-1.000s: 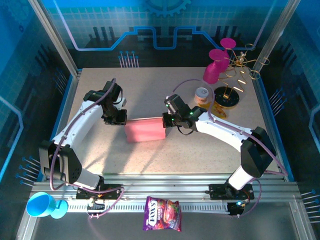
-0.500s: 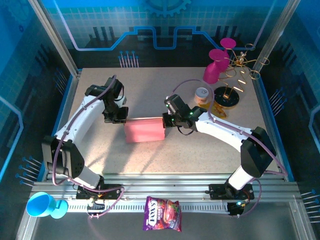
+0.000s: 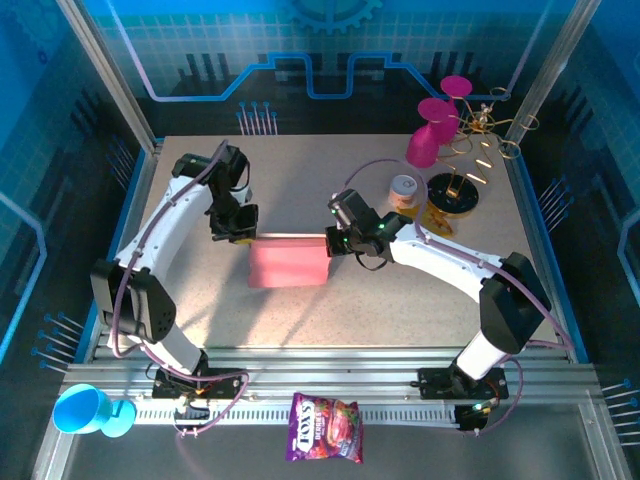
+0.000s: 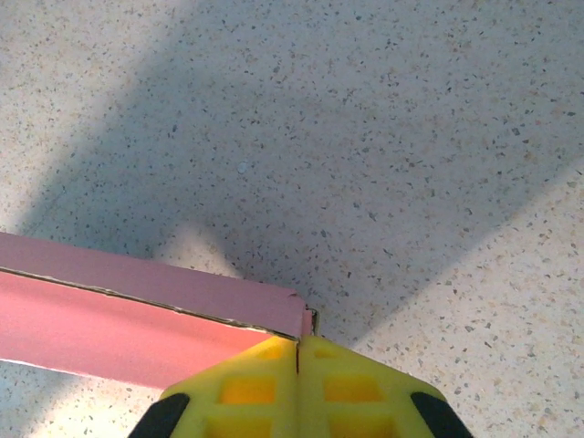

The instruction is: Fold the paper box

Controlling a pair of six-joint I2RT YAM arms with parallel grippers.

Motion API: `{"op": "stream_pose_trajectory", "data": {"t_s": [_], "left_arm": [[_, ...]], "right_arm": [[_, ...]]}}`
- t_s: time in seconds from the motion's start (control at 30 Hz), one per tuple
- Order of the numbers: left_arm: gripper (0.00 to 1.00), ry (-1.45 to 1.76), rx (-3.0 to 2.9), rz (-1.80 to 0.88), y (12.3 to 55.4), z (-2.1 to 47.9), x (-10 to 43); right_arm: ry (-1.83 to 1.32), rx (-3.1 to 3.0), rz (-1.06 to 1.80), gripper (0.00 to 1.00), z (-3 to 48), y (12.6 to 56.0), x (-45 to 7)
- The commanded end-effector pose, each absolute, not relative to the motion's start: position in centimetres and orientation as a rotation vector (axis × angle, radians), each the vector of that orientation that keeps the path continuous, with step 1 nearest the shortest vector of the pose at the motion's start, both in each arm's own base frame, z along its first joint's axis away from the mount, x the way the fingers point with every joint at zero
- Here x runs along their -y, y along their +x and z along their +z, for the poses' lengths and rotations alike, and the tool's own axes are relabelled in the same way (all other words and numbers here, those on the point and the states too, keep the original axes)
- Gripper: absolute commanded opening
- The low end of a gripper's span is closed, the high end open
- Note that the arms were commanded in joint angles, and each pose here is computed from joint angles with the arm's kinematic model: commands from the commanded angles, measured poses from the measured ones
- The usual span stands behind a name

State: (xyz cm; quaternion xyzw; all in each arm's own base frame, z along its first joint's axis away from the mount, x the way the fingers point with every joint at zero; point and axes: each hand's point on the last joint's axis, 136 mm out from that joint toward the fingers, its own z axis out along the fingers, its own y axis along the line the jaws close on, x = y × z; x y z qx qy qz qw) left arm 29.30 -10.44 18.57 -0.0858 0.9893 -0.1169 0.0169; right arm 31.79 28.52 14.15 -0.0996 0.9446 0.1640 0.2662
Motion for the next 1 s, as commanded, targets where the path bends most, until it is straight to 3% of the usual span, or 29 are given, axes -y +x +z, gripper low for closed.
{"op": "stream_pose_trajectory", "data": {"t_s": [0.0, 0.97], "left_arm": [[0.04, -0.326, -3.122, -0.444, 28.6, 19.3, 11.4], [0.02, -0.327, -3.066, -0.558, 30.3, 19.8, 12.8]], "right_arm": [[-0.323, -2.616, 0.392, 0.0, 12.7, 30.5, -28.5], [-0.297, -2.583, 0.401, 0.0, 13.6, 31.3, -28.5]]}}
